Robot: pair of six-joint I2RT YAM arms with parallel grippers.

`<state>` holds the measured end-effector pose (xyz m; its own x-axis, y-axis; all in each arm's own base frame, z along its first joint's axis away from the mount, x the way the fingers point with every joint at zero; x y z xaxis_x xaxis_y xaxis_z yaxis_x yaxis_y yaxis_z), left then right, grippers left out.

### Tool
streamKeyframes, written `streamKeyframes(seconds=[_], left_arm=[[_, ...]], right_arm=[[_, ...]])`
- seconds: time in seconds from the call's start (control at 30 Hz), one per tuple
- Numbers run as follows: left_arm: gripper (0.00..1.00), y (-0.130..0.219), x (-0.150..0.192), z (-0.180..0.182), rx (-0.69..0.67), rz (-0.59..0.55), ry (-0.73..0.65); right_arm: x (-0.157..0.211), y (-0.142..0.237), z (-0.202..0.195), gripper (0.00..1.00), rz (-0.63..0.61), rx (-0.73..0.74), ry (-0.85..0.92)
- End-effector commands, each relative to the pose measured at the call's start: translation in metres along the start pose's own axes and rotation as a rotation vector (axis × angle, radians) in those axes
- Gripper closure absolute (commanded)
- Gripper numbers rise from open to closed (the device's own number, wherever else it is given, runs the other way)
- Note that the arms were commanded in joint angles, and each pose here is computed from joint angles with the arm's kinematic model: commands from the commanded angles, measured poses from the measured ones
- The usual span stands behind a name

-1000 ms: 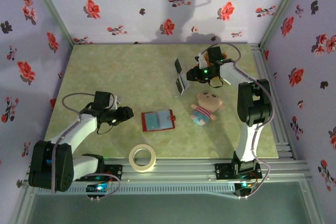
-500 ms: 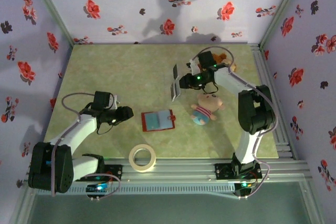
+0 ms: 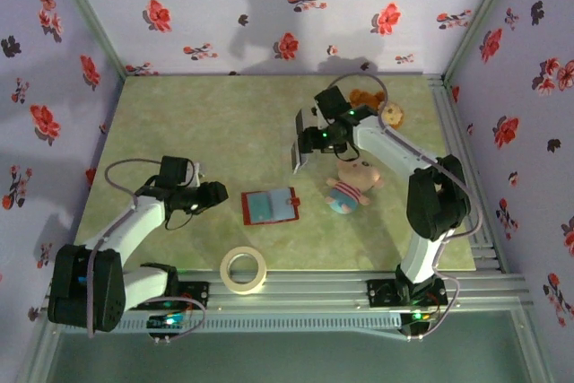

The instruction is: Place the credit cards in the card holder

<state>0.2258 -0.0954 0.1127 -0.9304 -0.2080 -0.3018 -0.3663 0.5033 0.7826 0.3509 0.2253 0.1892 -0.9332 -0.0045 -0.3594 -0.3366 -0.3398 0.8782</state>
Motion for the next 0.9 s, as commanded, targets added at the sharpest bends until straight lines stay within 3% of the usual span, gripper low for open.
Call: streamKeyframes(seconds=[0.0,0.13,0.3,0.53,0.73,0.87], left_arm=[[0.47,0.002,-0.005,-0.007,0.022,-0.004,0.005],[0.46,0.002,-0.003,-0.006,0.020,-0.003,0.005],[0.46,0.001,-0.001,-0.004,0.018,-0.006,0.004],[0.46,-0.001,-0.001,-0.003,0.022,-0.002,0.003],[0.46,-0.003,-0.001,-0.002,0.018,0.002,0.004],[0.46,-0.007,0.000,0.000,0.010,0.019,0.004]], right_arm=[[-0.011,-0.008,-0.002,0.30,-0.060,0.176,-0.007],[-0.011,-0.018,0.000,0.29,-0.063,0.312,0.075],[-0.003,-0.033,-0.004,0.29,-0.025,0.373,0.114],[-0.003,-0.026,-0.010,0.33,-0.061,0.505,0.177],[-0.012,-0.011,-0.005,0.44,-0.102,0.583,0.237],[-0.016,-0.007,-0.007,0.62,-0.115,0.628,0.254]])
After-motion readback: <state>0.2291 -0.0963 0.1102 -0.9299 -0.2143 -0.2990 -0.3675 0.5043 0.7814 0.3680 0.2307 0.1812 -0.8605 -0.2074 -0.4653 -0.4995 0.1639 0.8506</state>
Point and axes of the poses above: each hand's point on the last joint's axis, 136 mm out from that joint toward the fingers, its own y axis back along the fingers, its own z axis along the line the jaws close on, x = y × z, the point moved 6 cm from there along y, back along the fingers, and after that the axes turned 6 degrees about -y, right-handed, at the moved point
